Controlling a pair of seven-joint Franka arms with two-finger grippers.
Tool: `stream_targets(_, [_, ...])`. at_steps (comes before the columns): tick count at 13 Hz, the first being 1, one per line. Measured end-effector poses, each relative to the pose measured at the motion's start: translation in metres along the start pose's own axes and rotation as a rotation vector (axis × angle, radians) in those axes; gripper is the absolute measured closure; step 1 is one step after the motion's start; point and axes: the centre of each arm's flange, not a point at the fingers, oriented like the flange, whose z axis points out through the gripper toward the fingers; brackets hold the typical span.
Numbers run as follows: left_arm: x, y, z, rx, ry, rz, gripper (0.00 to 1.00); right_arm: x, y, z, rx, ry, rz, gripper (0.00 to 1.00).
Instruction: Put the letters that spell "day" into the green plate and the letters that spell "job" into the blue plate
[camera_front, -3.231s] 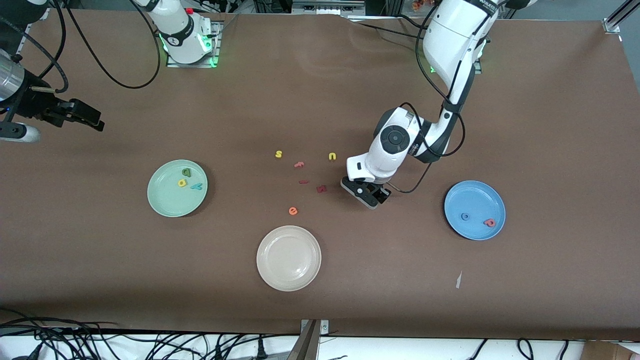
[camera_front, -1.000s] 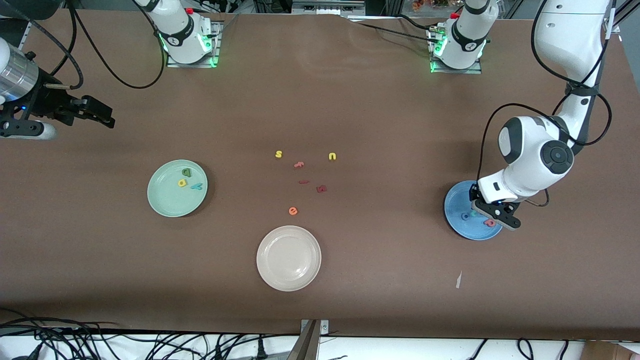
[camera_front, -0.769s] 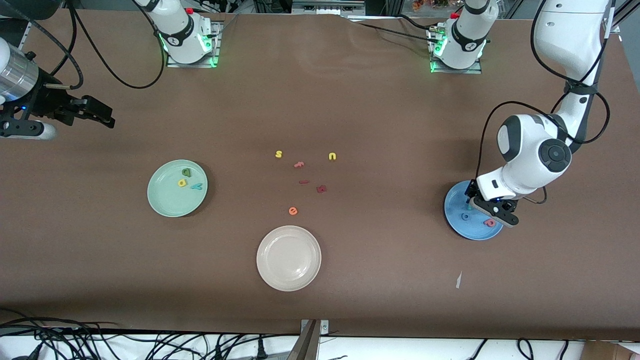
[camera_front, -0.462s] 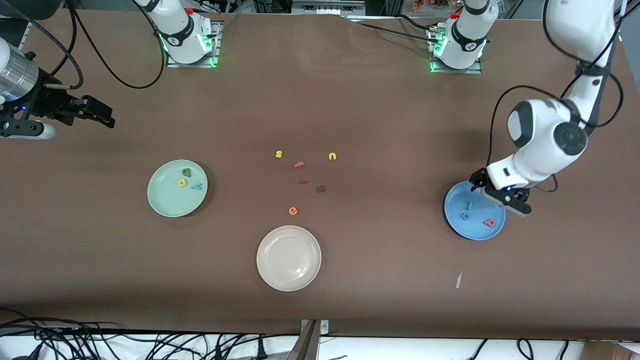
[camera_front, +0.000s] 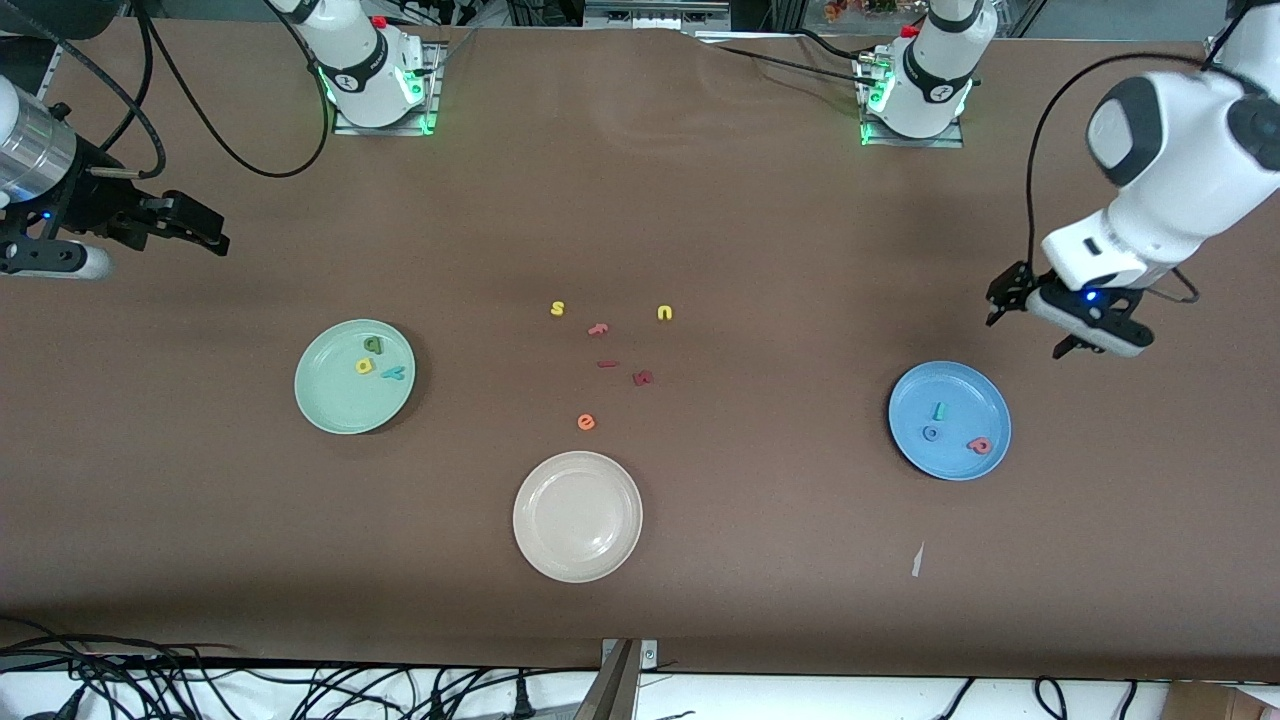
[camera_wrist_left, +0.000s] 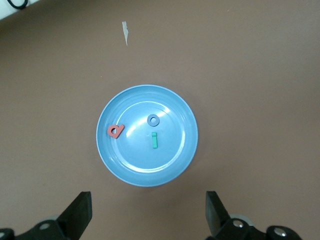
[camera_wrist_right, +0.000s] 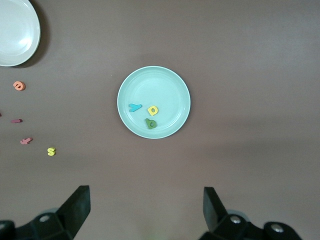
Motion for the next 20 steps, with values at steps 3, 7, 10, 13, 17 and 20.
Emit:
stream_targets(3, [-0.003,-0.005,-0.062,0.007,-0.034,0.016,0.00,0.000,0.000,0.000,0.000,0.001,0.000,0.00])
stream_targets(7, [0.005,-0.015,-0.137,0.019,-0.089,0.018,0.00,0.000,0.000,0.000,0.000,0.001,0.000,0.00])
stream_targets(10, [0.010,-0.012,-0.188,0.063,-0.128,-0.027,0.00,0.000,0.000,0.000,0.000,0.001,0.000,0.00])
stream_targets(13, [0.012,-0.009,-0.229,0.064,-0.142,-0.119,0.00,0.000,0.000,0.000,0.000,0.001,0.000,0.00])
stream_targets(17, [0.026,0.000,-0.222,0.036,-0.182,-0.257,0.00,0.000,0.000,0.000,0.000,0.001,-0.001,0.00])
stream_targets(20, [0.042,0.019,-0.212,0.013,-0.187,-0.242,0.00,0.000,0.000,0.000,0.000,0.001,-0.001,0.00])
